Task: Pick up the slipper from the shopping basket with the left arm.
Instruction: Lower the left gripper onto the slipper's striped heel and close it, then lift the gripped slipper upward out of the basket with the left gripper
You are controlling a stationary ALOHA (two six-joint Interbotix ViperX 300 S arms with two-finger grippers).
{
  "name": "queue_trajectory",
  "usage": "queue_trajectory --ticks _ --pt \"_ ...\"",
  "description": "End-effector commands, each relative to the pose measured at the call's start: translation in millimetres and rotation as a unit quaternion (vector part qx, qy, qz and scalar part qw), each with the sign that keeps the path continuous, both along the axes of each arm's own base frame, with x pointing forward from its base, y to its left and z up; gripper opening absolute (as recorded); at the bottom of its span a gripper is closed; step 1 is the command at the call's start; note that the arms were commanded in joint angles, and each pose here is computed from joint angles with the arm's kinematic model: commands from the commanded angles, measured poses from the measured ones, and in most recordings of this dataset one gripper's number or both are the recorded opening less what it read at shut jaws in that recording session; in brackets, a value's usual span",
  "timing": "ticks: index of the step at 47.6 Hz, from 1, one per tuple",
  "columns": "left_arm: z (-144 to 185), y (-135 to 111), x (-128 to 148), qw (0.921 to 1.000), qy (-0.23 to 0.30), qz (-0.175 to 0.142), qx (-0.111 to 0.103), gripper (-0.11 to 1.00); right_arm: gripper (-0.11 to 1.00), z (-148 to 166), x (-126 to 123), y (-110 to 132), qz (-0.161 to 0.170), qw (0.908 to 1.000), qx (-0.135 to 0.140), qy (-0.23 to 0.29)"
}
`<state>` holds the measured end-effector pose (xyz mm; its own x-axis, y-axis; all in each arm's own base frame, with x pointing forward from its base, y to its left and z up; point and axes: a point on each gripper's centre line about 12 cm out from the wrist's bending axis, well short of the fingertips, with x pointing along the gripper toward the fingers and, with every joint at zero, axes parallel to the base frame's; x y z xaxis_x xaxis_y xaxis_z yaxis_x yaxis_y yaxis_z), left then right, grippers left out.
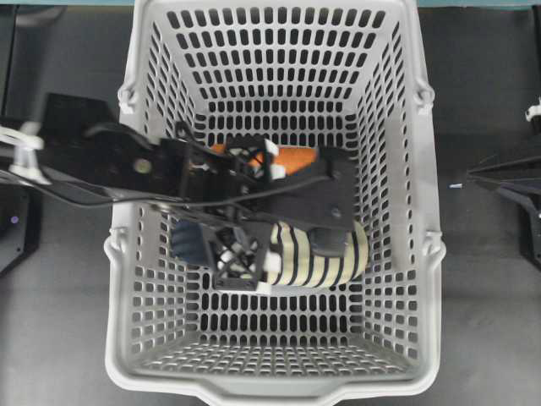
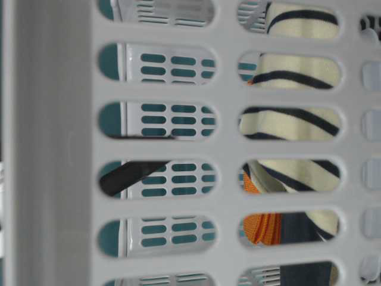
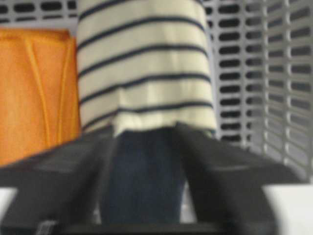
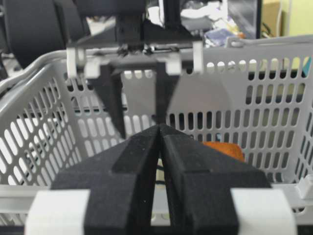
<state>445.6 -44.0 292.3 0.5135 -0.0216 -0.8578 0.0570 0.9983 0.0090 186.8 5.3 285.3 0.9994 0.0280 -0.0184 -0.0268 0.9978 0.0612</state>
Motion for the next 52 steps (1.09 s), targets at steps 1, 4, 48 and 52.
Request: queue_trajectory --ticks 1,4,48,52 --pt "5.1 -2.6 7.0 1.0 -0.009 -0.002 0.0 0.67 0.0 3.1 1.1 0.3 0.0 1.0 0.003 -0.003" --pt "-3.6 -5.2 11.3 1.0 -0.001 -0.004 0.001 0.82 0.0 3.1 0.9 0.5 0.001 1.0 0.003 -0.002" --pt "-39.2 -2.7 28.3 0.9992 0.039 -0.001 0.006 0.08 0.0 -3.8 -5.2 0.1 0.0 1.0 0.003 0.001" --pt "-11.2 -1.1 27.8 0.9998 0.018 0.001 0.004 0.05 0.0 -2.4 -6.3 0.0 0.001 1.0 0.003 -0.003"
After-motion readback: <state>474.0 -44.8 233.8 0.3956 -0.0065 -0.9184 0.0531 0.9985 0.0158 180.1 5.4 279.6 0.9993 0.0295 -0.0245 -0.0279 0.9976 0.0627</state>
